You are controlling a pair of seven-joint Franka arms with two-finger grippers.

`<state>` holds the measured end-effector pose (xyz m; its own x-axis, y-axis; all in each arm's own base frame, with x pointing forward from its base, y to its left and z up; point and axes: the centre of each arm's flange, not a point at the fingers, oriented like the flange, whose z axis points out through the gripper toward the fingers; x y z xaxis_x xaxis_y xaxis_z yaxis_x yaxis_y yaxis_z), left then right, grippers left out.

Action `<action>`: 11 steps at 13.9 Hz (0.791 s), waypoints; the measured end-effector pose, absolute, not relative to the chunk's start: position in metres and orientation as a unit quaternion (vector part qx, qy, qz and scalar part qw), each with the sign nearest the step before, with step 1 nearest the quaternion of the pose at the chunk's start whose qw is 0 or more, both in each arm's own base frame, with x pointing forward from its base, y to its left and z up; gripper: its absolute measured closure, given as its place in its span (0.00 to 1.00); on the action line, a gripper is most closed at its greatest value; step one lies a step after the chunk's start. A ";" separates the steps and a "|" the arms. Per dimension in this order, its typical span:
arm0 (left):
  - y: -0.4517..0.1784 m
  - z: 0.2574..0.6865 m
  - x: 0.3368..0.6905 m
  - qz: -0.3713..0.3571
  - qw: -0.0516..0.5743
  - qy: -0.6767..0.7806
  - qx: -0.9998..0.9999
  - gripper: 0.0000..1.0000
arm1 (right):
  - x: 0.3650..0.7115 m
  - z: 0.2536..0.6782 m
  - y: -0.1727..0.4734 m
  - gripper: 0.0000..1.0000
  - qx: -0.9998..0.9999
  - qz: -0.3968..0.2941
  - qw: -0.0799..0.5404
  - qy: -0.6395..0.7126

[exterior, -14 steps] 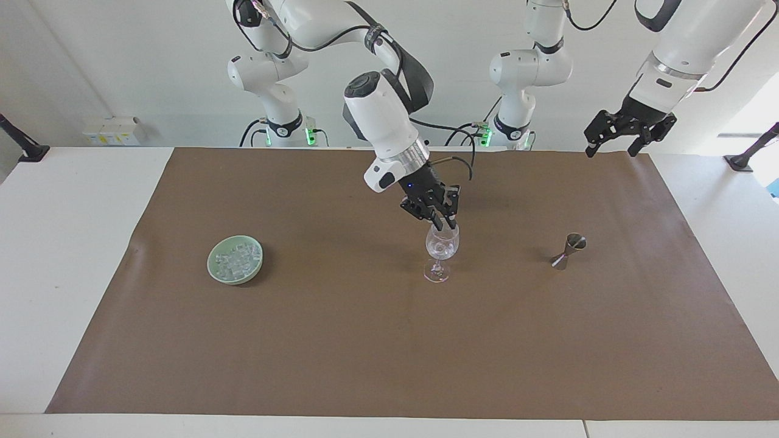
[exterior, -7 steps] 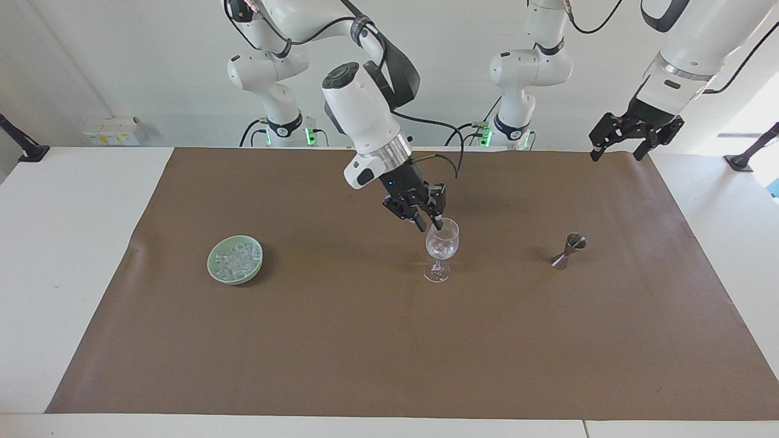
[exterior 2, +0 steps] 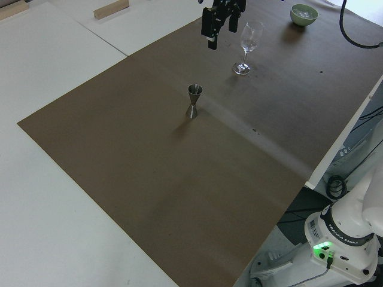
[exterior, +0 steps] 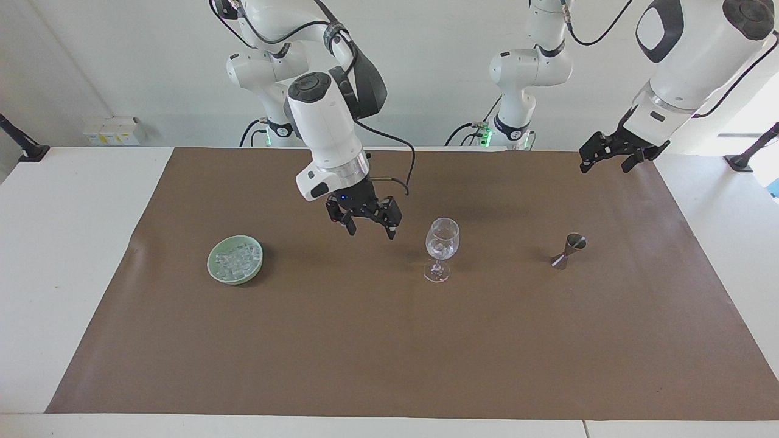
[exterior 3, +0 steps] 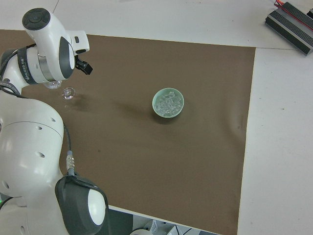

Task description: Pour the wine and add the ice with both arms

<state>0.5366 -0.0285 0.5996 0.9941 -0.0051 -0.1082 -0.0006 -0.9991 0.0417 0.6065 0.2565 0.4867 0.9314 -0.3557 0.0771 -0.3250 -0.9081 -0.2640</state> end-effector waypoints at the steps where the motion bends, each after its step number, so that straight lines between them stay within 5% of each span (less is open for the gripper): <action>1: -0.029 0.603 0.536 -0.051 0.021 -0.002 0.998 0.00 | 0.611 0.486 0.238 0.00 -0.974 -0.057 0.116 0.186; 11: -0.027 0.623 0.527 -0.035 0.021 -0.001 0.999 0.00 | 0.602 0.526 0.098 0.00 -0.977 -0.004 0.040 0.211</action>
<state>0.5271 -0.0273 0.6230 0.9976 -0.0037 -0.0691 -0.0008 -0.9991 0.0428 0.6017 0.0978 0.5263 0.9112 -0.4119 -0.0094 -0.4112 -0.9080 -0.0803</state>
